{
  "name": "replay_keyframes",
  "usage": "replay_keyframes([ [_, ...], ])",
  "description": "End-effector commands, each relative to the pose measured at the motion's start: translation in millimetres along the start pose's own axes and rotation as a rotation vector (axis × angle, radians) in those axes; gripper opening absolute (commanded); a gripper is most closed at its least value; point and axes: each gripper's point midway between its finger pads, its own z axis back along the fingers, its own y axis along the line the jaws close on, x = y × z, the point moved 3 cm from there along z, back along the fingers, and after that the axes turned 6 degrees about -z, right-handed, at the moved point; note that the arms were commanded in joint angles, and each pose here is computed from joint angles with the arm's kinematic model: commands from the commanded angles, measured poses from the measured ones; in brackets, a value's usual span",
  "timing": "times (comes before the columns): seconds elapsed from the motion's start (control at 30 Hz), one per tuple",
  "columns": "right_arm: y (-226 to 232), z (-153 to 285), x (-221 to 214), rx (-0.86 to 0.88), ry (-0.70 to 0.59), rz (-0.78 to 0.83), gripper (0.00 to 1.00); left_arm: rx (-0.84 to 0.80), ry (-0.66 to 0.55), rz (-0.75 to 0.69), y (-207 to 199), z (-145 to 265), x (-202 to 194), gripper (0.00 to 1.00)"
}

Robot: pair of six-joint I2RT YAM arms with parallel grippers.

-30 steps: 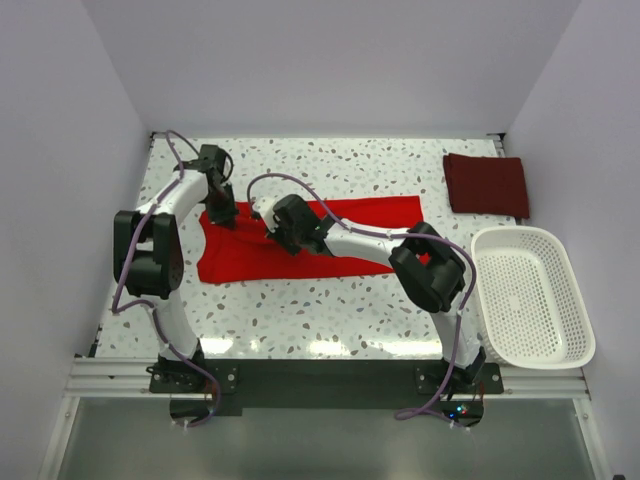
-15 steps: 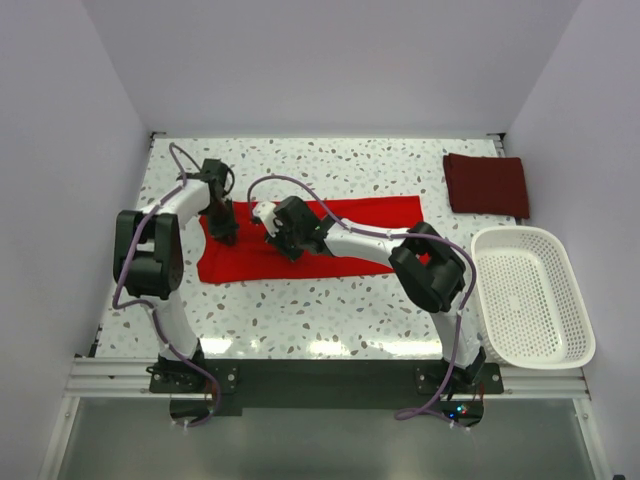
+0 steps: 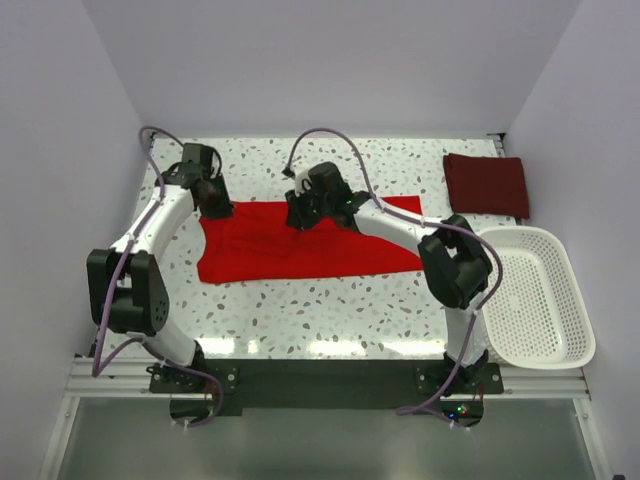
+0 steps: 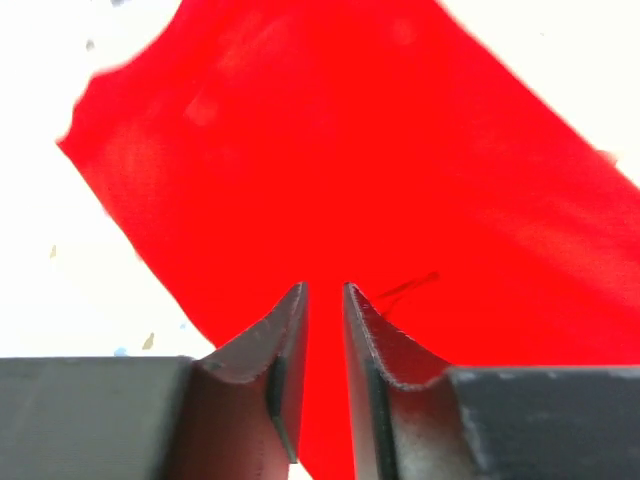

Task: Fold and stack the t-shirts
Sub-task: Fold the tshirt

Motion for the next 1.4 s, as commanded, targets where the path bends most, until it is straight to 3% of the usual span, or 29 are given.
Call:
replay_keyframes([
  [0.0, 0.1, -7.4, 25.9, 0.132, -0.073, -0.165, 0.22, -0.128, 0.020, 0.026, -24.9, -24.6, -3.7, 0.20],
  [0.2, -13.1, -41.5, 14.7, 0.208, -0.064, -0.295, 0.20, -0.118, 0.060, 0.076, -25.7, -71.4, -7.6, 0.10],
  [0.47, -75.2, -68.3, -27.9, 0.129, -0.028, -0.440, 0.18, 0.018, 0.119, 0.140, -1.2, -109.4, -17.1, 0.10],
  [0.57, -84.7, -56.6, -22.6, 0.100, -0.038, -0.419, 0.20, 0.043, 0.110, 0.133, 5.0, -110.5, -8.5, 0.16],
  [0.63, -81.5, -40.3, -4.5, 0.081, -0.071, -0.371, 0.22, 0.050, 0.080, 0.127, 4.3, -104.0, 2.9, 0.28],
  [0.8, -80.4, 7.3, 10.9, -0.039, -0.085, -0.255, 0.41, 0.053, -0.025, 0.116, -0.4, -66.2, 29.2, 0.51],
  [0.93, -98.7, 48.7, -17.4, -0.261, -0.008, -0.215, 0.53, 0.097, -0.047, 0.088, -0.4, -34.7, 14.6, 0.64],
  [1.0, -104.2, 67.6, -23.4, -0.339, 0.012, -0.188, 0.55, 0.106, -0.076, 0.078, 0.2, -17.6, 5.8, 0.65],
  [1.13, -124.4, 95.6, -60.7, -0.526, 0.121, -0.182, 0.57, 0.132, 0.007, 0.062, 8.7, -16.2, -53.6, 0.60],
  [1.37, -138.6, 102.4, -96.2, -0.605, 0.186, -0.265, 0.58, 0.208, 0.079, 0.113, 33.6, -39.4, -110.8, 0.46],
])
